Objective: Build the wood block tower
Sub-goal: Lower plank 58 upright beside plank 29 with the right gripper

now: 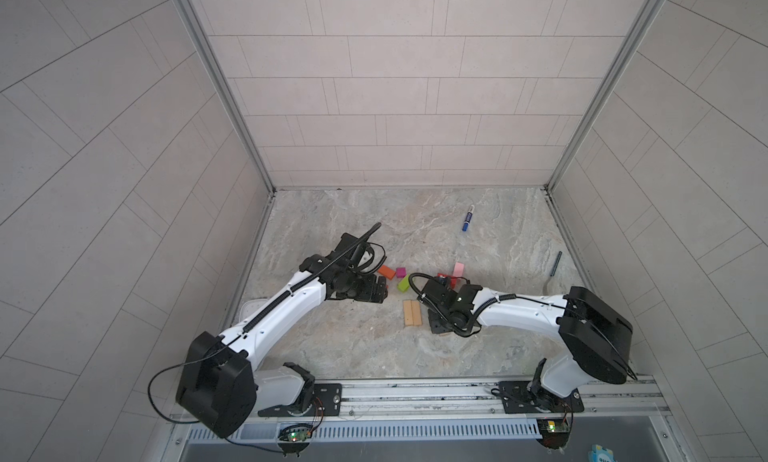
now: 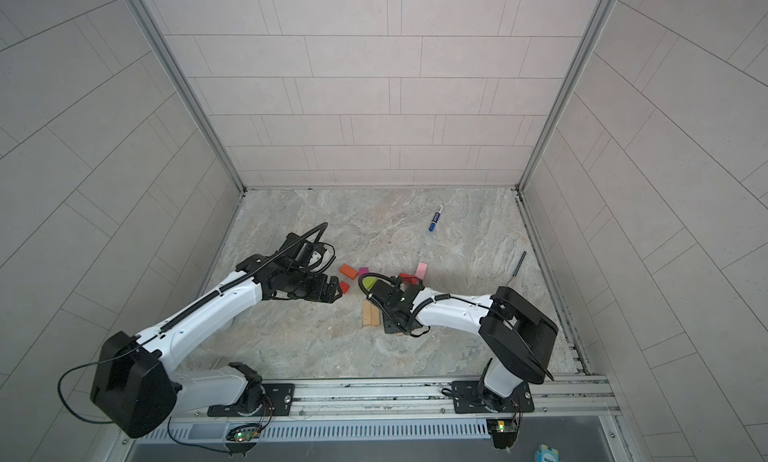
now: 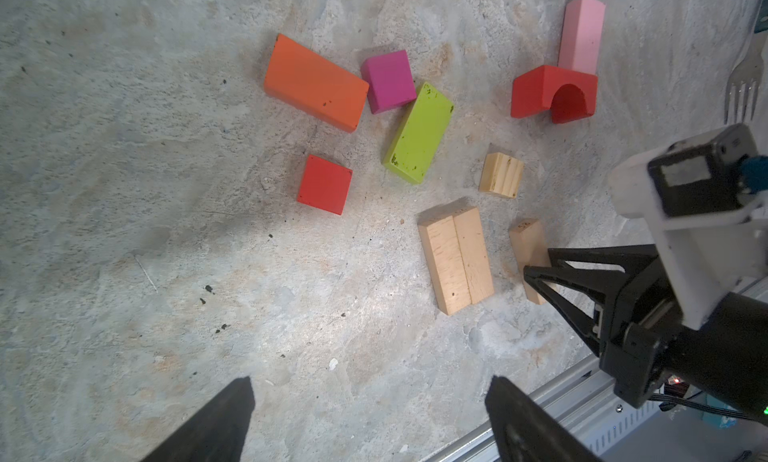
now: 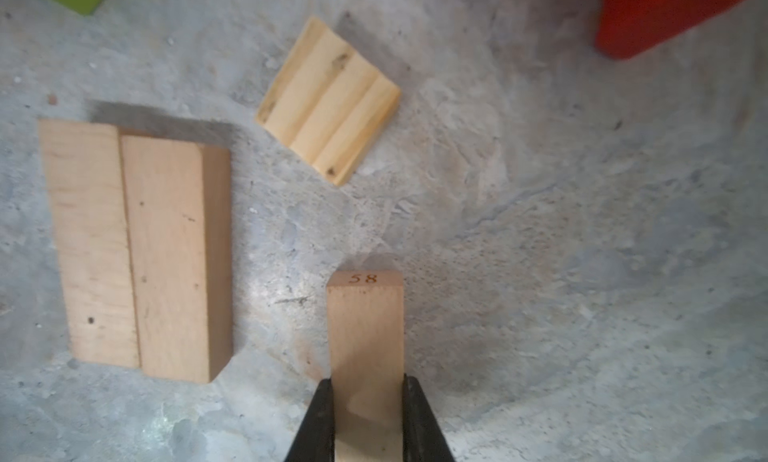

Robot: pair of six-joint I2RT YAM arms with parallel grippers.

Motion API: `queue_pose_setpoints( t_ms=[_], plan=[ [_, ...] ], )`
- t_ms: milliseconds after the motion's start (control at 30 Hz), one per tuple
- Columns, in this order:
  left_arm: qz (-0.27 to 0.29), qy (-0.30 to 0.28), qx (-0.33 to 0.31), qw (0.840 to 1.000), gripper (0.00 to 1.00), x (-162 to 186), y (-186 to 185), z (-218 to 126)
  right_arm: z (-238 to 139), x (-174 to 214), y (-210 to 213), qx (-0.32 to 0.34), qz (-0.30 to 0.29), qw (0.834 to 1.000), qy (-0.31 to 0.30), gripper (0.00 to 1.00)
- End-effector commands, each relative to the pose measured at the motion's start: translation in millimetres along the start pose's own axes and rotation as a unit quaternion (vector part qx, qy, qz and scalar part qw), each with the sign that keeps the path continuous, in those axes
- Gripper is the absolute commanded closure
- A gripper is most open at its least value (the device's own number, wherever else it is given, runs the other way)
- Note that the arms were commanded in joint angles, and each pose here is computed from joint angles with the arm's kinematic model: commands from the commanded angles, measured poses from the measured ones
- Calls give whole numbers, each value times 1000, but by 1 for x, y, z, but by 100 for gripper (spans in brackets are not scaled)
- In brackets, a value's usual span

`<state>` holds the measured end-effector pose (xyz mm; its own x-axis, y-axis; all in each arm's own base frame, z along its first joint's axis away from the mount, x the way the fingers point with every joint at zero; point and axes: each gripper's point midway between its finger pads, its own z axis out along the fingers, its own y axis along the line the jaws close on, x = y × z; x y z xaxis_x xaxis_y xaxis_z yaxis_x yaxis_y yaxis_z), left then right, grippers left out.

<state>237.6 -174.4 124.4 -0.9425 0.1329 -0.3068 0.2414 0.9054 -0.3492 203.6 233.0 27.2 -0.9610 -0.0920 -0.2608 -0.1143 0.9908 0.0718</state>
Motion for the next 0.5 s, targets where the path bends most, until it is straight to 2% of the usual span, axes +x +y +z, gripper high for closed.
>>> queue_pose_setpoints(
  t_ms=[0, 467],
  plan=[
    [1, 1, -5, 1000, 6, 2, 3, -1, 1, -1, 2, 7, -8, 1000, 4, 93],
    [2, -4, -7, 1000, 6, 2, 4, -4, 7, -36, 11, 22, -5, 1000, -8, 93]
  ],
)
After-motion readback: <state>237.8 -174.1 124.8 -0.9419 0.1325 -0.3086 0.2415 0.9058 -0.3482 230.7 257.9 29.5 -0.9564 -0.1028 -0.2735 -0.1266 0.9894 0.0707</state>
